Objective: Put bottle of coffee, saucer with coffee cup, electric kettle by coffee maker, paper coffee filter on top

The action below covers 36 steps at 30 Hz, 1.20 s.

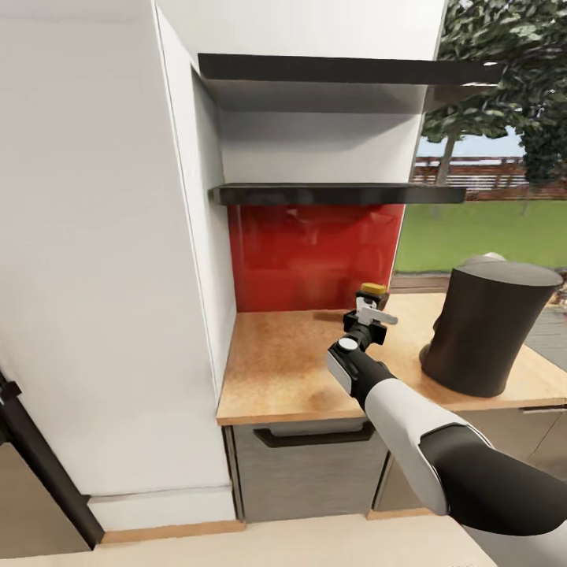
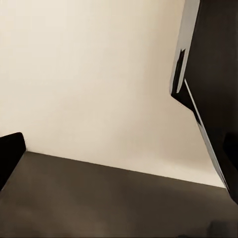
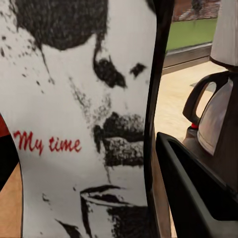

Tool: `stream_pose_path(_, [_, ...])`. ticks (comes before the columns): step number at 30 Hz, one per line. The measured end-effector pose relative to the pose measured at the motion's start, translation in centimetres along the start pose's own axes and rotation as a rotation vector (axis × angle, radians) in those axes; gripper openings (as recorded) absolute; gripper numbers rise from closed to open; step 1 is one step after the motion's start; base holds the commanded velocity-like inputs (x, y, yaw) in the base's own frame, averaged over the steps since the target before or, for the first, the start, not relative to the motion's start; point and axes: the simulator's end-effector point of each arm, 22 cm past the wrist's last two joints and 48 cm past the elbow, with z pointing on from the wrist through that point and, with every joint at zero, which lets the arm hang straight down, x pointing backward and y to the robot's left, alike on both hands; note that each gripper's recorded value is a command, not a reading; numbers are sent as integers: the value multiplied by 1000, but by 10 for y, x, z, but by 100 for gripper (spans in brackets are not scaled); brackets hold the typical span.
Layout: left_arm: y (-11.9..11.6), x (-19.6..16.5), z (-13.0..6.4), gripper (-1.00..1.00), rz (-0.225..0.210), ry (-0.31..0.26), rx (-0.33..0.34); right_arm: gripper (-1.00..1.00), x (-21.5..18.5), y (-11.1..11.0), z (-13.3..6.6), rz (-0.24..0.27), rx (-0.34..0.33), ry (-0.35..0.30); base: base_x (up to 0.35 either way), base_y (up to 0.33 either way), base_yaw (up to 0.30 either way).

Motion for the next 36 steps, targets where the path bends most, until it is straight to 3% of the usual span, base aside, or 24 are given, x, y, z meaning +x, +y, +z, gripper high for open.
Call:
stream_pose_path(6, [0,1,0,100,1,1,-1,-100,3,0,0,-8,-2,4,43,9,-212])
stream_pose_path(14, [1,1,0,100,2,1,-1,-100,19,-4,0,-43,3,28,55,0,-16])
stream_pose_path(24, [1,2,0,100,4,3,-1,-100,36,-13,0,-44,19,36,109,0,0])
stream_pose_path(27, [2,2,0,100,4,2,-2,-100,41,-22,-2,-12,28,-18,1,0,0])
stream_pose_path(30, [2,2,0,100,4,3,-3,-100,40,-24,-4,-24,17,-69,0,0,-2])
stream_pose_path(36, [1,3,0,100,4,5,-1,-100,49,-29,-5,-44,18,-66,17,94,-196])
